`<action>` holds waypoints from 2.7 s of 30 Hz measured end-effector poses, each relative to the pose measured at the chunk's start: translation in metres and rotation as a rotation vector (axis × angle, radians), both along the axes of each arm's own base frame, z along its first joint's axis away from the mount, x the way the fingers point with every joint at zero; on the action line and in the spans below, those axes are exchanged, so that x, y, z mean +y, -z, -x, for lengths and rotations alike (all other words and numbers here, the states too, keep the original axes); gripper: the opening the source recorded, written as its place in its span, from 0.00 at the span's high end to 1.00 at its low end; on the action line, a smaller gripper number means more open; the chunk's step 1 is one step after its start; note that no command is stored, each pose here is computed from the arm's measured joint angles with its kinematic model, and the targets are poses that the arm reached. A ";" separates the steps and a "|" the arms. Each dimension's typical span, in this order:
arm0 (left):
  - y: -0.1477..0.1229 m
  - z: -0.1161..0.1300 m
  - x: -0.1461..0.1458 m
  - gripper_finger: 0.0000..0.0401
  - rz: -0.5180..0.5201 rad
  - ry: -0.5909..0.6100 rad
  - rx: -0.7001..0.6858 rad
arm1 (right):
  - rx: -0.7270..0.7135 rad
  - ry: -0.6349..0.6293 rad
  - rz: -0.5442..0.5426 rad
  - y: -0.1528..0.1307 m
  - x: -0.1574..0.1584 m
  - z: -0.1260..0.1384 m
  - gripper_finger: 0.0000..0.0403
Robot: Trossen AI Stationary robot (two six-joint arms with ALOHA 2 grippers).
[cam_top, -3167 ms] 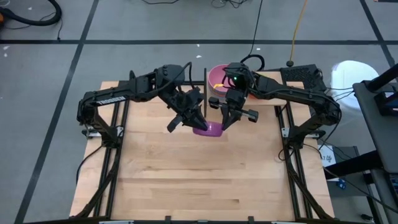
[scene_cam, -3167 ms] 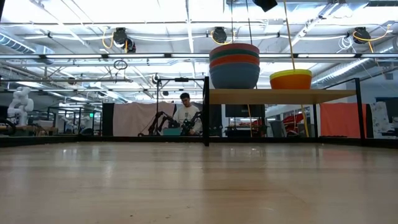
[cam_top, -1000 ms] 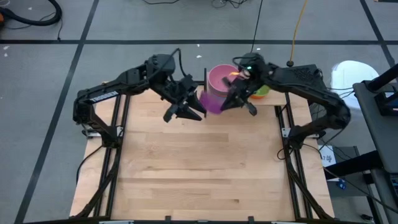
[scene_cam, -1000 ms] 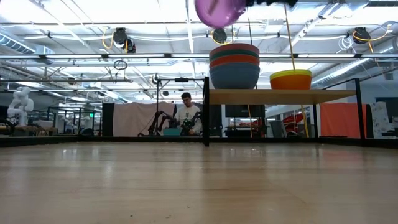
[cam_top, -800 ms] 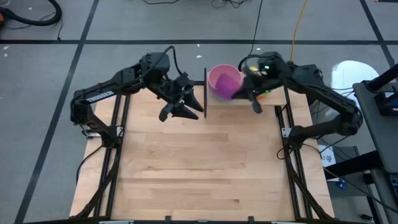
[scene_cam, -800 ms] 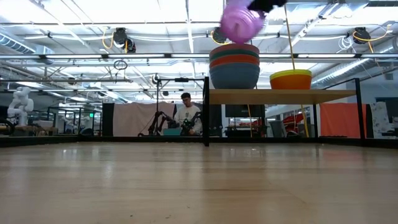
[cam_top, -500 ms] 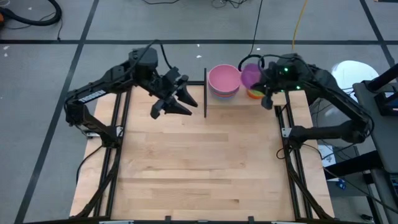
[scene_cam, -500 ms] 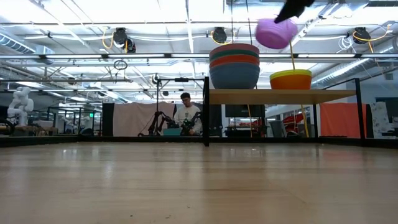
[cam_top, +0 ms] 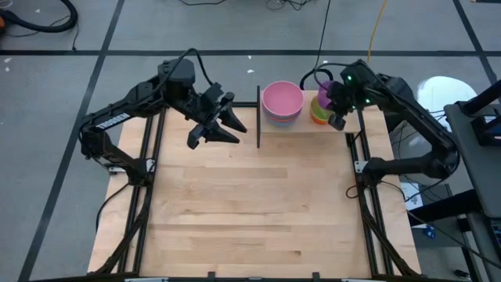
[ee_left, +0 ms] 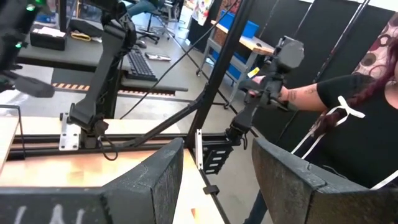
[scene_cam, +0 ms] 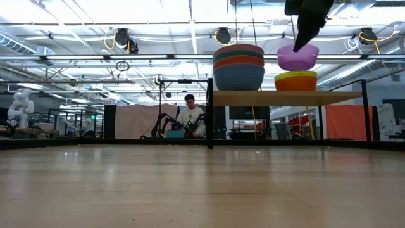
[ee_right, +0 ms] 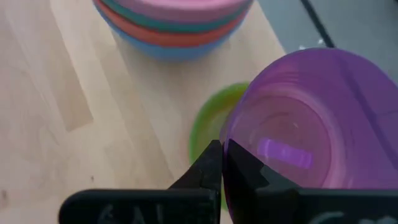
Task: Place and stack bowls onto a shelf
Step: Stack the violet bowl on the shelf, then return to Home Position
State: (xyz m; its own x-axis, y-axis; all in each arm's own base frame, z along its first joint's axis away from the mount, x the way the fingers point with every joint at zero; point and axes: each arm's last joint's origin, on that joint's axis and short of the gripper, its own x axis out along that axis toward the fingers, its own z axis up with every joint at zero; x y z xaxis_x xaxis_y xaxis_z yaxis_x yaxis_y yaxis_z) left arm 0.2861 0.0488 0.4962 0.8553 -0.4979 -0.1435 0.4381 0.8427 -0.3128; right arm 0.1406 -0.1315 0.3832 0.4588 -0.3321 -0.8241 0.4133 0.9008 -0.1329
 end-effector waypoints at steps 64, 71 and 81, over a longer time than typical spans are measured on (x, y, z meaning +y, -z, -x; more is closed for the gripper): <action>-0.024 0.200 -0.024 0.63 -0.177 -0.577 0.151 | -0.464 -0.249 0.316 -0.057 0.087 0.083 0.76; -0.015 0.231 -0.036 0.89 -0.205 -0.570 0.212 | -0.575 -0.163 0.278 -0.061 0.102 0.097 0.76; 0.003 0.292 -0.057 0.93 -0.259 -0.596 0.287 | -0.715 -0.182 0.438 -0.075 0.121 0.117 0.76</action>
